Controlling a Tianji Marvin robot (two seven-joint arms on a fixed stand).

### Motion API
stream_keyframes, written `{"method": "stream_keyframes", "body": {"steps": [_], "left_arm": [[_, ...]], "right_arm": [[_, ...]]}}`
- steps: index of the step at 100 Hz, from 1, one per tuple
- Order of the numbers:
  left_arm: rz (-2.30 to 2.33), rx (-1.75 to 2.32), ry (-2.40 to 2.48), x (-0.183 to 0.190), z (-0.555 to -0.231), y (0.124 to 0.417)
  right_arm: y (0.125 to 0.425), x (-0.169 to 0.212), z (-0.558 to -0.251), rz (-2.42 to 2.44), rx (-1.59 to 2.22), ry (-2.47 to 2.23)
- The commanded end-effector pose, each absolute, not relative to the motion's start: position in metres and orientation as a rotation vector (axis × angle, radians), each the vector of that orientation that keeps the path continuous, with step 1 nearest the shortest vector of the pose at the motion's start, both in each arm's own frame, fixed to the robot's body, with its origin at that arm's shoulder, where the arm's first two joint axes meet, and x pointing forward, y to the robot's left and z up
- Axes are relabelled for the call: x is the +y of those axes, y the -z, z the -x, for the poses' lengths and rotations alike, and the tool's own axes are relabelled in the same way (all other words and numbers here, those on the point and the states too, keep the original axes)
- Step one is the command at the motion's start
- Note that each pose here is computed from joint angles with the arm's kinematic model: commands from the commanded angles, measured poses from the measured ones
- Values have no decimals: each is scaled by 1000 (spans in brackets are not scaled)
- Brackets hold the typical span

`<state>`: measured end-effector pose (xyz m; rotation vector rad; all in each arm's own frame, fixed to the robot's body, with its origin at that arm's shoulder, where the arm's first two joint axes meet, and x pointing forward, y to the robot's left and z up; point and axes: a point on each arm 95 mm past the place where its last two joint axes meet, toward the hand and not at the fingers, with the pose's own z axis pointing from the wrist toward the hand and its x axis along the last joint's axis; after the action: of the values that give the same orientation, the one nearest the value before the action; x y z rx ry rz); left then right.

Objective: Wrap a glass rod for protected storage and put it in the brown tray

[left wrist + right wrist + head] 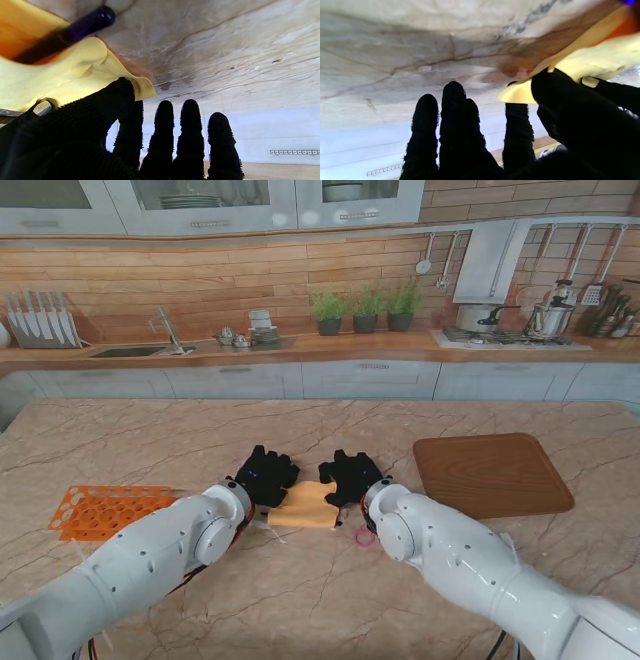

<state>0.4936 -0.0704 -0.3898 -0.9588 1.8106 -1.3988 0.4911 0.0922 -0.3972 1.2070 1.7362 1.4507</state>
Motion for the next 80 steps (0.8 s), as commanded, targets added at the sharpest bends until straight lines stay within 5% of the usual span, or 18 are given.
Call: {"method": "stream_keyframes", "body": {"steps": [1,80], "left_arm": [[989,1826,1382,-66,-485,404],[989,1675,1551,-61,-478,377]], "right_arm": [[399,98,-485,-1217,1749,-1471],[385,97,-478,-1314,1670,-1574]]}}
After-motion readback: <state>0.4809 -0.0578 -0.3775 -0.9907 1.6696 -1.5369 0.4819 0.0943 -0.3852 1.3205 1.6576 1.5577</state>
